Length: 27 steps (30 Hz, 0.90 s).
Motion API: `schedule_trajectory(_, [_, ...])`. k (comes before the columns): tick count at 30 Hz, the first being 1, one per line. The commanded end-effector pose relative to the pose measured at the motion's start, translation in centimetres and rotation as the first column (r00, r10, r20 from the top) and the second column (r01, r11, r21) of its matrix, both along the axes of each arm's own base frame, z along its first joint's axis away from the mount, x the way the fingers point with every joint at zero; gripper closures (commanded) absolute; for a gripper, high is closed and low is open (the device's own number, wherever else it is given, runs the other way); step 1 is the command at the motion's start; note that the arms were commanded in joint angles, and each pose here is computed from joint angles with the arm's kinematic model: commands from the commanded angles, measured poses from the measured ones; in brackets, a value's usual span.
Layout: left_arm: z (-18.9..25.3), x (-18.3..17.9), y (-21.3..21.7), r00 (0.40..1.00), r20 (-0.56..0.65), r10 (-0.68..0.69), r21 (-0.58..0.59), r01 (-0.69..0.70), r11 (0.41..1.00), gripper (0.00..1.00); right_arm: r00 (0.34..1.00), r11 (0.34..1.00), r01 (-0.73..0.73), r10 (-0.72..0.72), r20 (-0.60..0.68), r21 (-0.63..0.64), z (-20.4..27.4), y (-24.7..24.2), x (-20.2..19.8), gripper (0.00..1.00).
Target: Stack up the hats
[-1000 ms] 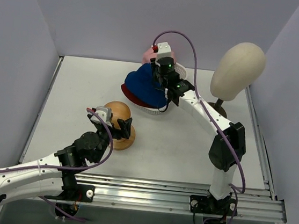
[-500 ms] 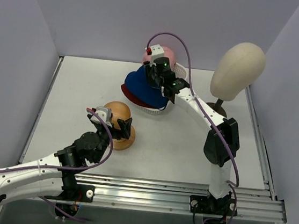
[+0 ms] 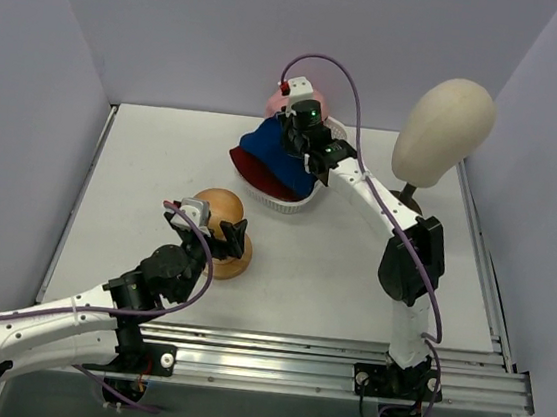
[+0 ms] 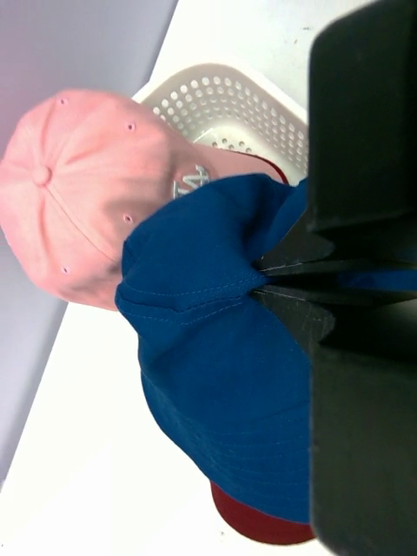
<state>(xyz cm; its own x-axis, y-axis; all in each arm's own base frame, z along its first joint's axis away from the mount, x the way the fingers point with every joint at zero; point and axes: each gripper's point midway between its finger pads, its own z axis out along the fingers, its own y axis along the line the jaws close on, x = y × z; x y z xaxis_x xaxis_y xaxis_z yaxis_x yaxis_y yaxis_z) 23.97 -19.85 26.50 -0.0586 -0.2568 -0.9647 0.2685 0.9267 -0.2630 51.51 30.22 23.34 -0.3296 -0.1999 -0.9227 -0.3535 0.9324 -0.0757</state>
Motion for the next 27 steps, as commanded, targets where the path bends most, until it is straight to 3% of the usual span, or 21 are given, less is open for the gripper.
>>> schedule_trajectory(1, [1.3,0.1,0.0,1.0,0.028,0.012,-0.041,-0.011,0.999,0.06,0.985,0.996,0.032,-0.046,0.163,0.088,8.4,-1.6,0.0,0.99])
schedule_trajectory(17, [1.7,0.1,0.0,1.0,0.027,0.004,-0.043,-0.003,0.999,0.06,0.951,0.979,0.063,-0.118,0.287,0.195,15.9,-3.9,-1.9,1.0])
schedule_trajectory(27, [7.8,1.9,-1.6,0.98,-0.07,-0.184,-0.258,0.161,0.953,0.03,0.938,0.972,-0.01,-0.072,0.338,0.235,22.0,-4.3,-4.3,1.0])
